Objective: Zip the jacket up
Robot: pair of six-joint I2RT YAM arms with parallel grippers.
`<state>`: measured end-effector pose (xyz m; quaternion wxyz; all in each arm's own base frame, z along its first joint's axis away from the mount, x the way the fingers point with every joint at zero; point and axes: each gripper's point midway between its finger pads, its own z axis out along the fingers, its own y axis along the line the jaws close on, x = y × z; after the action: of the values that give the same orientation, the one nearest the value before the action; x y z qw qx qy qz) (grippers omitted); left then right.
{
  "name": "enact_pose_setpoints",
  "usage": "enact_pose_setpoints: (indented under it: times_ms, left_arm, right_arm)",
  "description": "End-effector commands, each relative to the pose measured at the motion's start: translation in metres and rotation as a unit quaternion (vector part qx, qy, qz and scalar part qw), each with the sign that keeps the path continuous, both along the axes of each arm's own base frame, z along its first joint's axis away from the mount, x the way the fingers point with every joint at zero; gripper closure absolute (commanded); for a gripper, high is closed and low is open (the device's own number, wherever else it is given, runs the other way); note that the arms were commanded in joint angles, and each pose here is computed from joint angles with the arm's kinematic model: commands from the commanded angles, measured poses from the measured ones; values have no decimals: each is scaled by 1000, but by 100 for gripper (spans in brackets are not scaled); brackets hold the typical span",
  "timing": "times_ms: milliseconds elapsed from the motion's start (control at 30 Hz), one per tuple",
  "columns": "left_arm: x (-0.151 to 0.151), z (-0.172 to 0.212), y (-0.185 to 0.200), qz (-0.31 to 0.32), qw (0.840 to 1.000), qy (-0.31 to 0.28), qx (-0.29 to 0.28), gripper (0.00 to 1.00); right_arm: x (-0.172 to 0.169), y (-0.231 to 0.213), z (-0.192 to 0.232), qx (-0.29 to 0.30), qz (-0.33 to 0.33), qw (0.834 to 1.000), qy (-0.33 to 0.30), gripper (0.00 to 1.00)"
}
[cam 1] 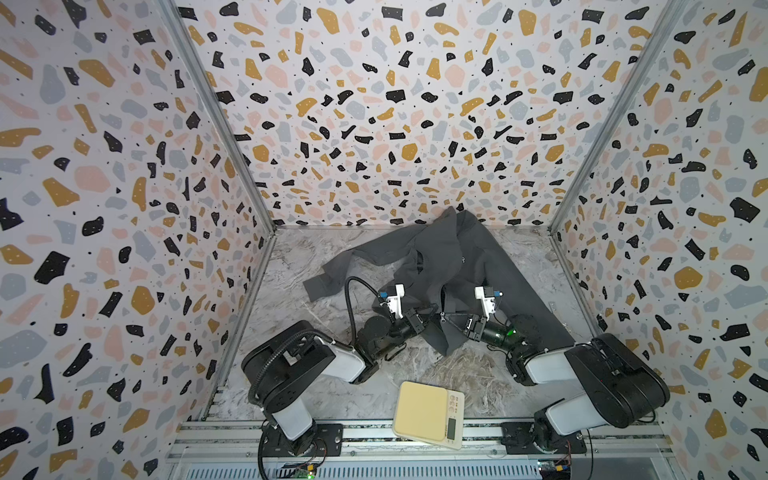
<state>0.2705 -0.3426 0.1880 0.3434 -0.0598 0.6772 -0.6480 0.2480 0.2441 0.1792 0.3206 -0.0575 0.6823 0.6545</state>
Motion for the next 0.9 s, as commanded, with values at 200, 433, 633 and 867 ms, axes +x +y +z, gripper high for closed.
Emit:
enact_pose_setpoints:
  times_ms: [200,433,633,867]
  left_arm:
    - [-6,26,-1,-7,999,-39,-27,100]
    - [-6,22,-1,-9,999,-37,-23,100]
    - [-7,21,-2,-10,999,-37,-21,100]
    - [-6,18,-2,-8,999,-37,-14,100]
  right_arm:
    - [1,3,12,11,4,1000,-21,100]
    - [3,4,14,13,5,1000,-20,100]
    - [4,4,15,14,4,1000,-20,100]
    - [6,4,13,13,-1,1000,-14,100]
